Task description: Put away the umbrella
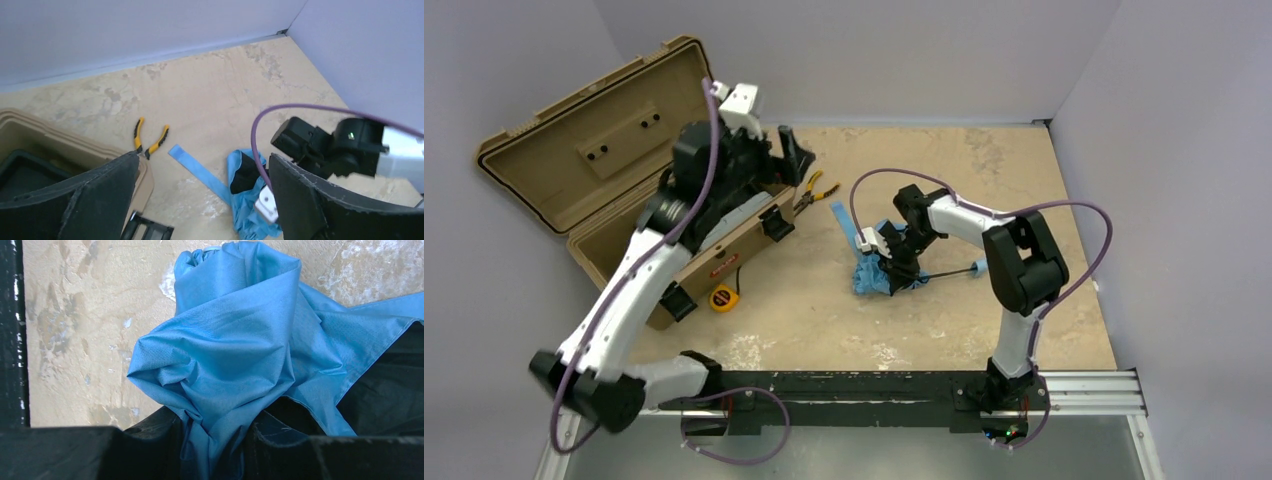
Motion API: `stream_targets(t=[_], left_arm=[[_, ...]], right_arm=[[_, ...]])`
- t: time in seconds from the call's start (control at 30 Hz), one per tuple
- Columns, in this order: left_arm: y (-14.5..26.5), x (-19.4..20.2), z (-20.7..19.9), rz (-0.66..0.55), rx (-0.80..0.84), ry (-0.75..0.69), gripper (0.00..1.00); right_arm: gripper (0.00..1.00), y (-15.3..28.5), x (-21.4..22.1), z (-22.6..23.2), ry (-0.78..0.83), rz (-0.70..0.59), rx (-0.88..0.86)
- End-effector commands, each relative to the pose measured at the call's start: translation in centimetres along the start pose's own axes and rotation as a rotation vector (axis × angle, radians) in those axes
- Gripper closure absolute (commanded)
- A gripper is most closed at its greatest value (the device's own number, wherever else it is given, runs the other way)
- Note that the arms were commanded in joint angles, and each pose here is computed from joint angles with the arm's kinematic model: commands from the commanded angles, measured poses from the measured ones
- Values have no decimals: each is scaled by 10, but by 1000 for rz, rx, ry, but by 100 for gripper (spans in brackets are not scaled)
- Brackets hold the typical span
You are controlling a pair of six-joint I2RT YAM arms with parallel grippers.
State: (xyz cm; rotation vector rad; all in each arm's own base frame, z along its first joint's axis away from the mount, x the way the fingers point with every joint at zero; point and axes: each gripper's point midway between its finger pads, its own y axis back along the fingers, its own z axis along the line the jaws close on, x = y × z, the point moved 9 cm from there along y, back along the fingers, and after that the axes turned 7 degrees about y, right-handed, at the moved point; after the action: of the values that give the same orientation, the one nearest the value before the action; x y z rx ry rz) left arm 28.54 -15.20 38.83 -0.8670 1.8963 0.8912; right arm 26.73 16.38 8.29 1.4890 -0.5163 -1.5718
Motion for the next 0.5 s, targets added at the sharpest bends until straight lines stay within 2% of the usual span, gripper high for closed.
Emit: stream_targets(t=[0.0,0.1,0.17,0.27,0.47], left_arm=[[40,25,7,-140,137,-232,0],[65,60,-1,-112,385,-379,4],[76,89,-4,-77,496,-458,9],[80,135,-13,-17,539,-632,9],[47,203,-26,148,504,-934,9]], right_arm=[[92,-42,53,36,-243,288,-262],[92,-44,53,31,-261,297,-274],[92,-45,53,29,-269,300,-280],[92,-46,53,28,-274,298,-286],[92,-46,52,28,-279,300,-273]])
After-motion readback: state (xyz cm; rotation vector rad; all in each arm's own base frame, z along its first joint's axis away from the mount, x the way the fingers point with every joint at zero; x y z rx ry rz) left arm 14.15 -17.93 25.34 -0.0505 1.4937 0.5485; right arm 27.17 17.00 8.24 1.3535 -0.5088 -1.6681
